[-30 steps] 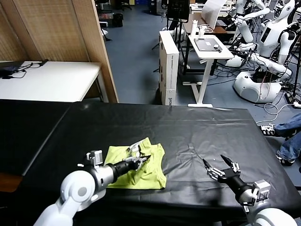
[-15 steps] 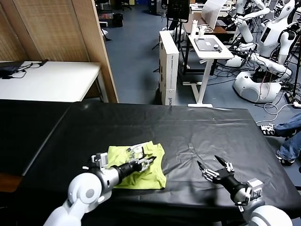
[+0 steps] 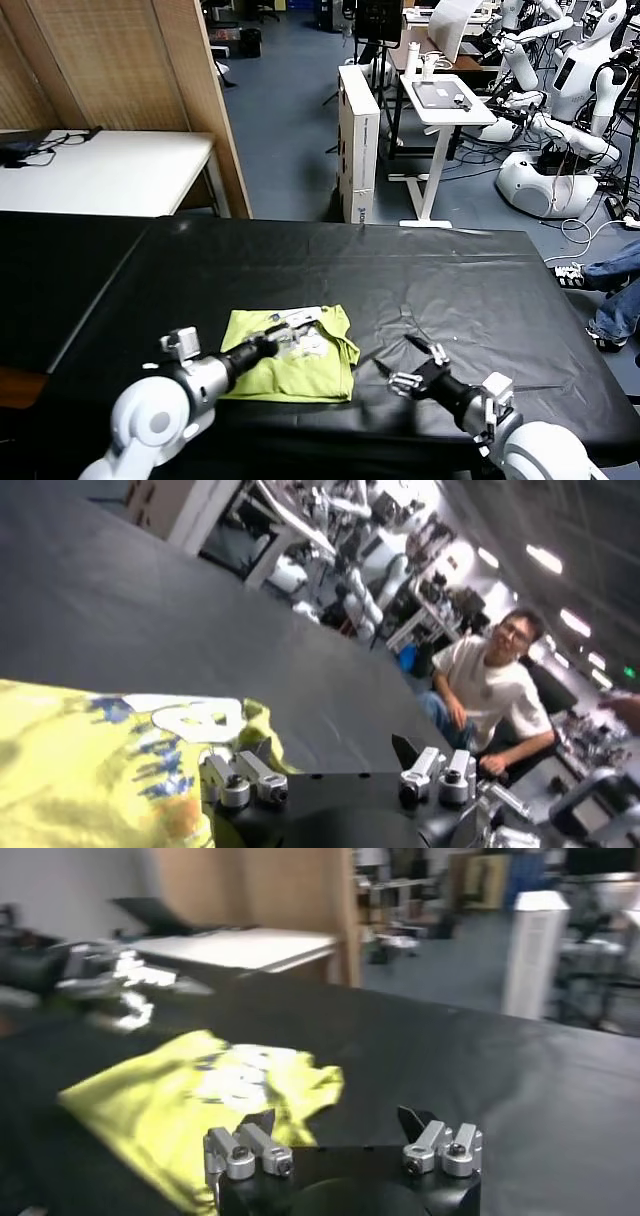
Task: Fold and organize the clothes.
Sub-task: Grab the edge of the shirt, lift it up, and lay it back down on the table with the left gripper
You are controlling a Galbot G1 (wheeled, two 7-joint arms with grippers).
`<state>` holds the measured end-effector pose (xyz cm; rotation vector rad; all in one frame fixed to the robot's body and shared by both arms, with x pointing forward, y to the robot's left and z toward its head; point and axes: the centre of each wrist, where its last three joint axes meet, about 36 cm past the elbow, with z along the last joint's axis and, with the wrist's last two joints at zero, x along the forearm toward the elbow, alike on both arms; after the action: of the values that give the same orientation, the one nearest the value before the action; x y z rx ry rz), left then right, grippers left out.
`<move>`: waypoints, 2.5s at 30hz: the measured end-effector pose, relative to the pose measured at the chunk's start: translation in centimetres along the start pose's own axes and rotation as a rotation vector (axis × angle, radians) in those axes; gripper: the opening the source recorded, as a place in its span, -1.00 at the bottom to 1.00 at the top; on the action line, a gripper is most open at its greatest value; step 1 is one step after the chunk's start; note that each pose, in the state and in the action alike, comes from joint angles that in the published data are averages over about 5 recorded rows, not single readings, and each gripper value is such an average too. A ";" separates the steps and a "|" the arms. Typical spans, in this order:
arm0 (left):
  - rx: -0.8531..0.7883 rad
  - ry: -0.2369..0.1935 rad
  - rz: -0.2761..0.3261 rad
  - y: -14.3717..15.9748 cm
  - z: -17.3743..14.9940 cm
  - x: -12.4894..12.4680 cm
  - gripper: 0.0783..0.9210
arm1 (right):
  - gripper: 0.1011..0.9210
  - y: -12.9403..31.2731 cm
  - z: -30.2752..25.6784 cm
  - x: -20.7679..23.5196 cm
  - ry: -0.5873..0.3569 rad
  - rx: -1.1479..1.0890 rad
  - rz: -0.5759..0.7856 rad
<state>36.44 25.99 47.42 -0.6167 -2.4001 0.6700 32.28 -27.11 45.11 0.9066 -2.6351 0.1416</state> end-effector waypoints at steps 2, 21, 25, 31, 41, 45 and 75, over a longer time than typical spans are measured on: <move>-0.009 -0.013 -0.029 0.3 -0.1 0.5 0.97 | 0.97 0.1 0.0 -0.8 0.002 0.019 0.000; -0.163 -0.215 -0.263 2.6 0.8 5.1 0.97 | 0.97 0.8 0.2 -11.3 0.009 0.154 -0.006; -0.198 -0.247 -0.285 2.6 1.6 5.6 0.97 | 0.97 0.3 0.2 -12.8 0.008 0.144 0.040; -0.206 -0.261 -0.300 2.4 2.6 6.0 0.97 | 0.97 0.2 0.2 -13.5 0.023 0.079 0.096; -0.226 -0.264 -0.310 2.5 5.0 5.5 0.97 | 0.97 -1.2 -1.3 -10.6 0.005 -0.059 0.157; -0.224 -0.264 -0.311 2.3 6.1 5.1 0.97 | 0.97 -2.6 -2.1 -9.8 -0.016 -0.047 0.222; -0.242 -0.268 -0.330 1.8 7.9 4.9 0.97 | 0.97 0.8 -1.4 -15.7 0.108 0.262 0.019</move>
<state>28.38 27.61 42.67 -0.2208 -2.7716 0.3401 43.71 -17.20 40.79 0.9268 -2.5632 0.5356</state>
